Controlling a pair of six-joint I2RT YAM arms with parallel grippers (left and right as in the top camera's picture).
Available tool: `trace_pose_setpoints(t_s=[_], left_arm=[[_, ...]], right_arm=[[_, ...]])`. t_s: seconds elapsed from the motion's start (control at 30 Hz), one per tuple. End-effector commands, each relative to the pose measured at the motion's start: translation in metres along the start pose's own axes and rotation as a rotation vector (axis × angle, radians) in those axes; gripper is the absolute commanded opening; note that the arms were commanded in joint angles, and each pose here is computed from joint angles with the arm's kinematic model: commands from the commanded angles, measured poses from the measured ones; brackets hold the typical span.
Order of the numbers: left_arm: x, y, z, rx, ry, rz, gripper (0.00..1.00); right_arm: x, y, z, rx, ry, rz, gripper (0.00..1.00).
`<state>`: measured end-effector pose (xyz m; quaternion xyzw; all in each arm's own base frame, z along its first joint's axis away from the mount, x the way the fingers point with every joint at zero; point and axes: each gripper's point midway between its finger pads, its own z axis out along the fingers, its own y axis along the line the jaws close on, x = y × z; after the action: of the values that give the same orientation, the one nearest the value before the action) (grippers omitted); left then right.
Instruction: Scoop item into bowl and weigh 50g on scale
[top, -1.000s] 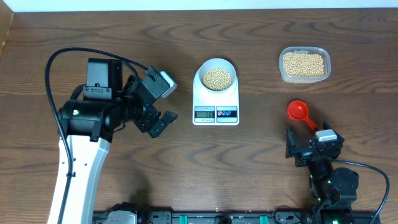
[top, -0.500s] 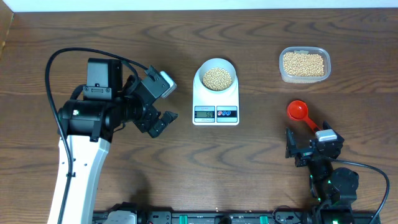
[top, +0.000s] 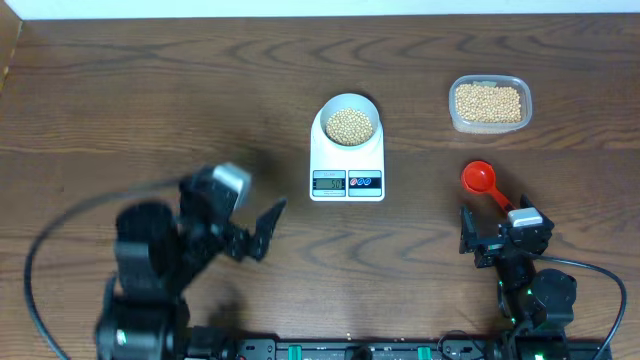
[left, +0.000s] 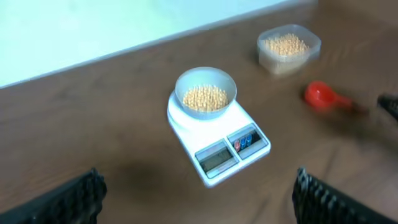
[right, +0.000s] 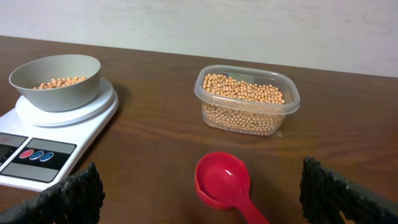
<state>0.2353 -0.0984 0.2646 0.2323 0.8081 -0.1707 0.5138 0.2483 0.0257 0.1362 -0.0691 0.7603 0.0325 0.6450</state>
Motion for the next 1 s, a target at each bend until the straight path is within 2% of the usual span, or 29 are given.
trace_pose_setpoints(t_s=[0.0, 0.17, 0.4, 0.67, 0.8, 0.97], left_arm=[[0.025, -0.006, -0.004, -0.013, -0.103, -0.133, 0.98], [0.049, -0.010, -0.002, -0.016, -0.225, -0.145, 0.98], [0.077, -0.004, 0.009, -0.044, -0.283, -0.160, 0.98], [0.089, 0.027, 0.010, -0.222, -0.342, -0.163, 0.98], [0.095, 0.052, 0.009, -0.359, -0.367, -0.178, 0.98], [0.114, 0.072, 0.011, -0.474, -0.336, -0.203, 0.98]], right_arm=[[0.002, 0.001, 0.000, -0.003, 0.006, 0.010, 0.99], [0.002, 0.001, 0.000, -0.003, 0.006, 0.010, 0.99], [0.002, 0.001, 0.000, -0.003, 0.006, 0.010, 0.99], [0.002, 0.001, 0.000, -0.003, 0.006, 0.010, 0.99], [0.002, 0.001, 0.000, -0.003, 0.006, 0.010, 0.99], [0.002, 0.001, 0.000, -0.003, 0.006, 0.010, 0.99]])
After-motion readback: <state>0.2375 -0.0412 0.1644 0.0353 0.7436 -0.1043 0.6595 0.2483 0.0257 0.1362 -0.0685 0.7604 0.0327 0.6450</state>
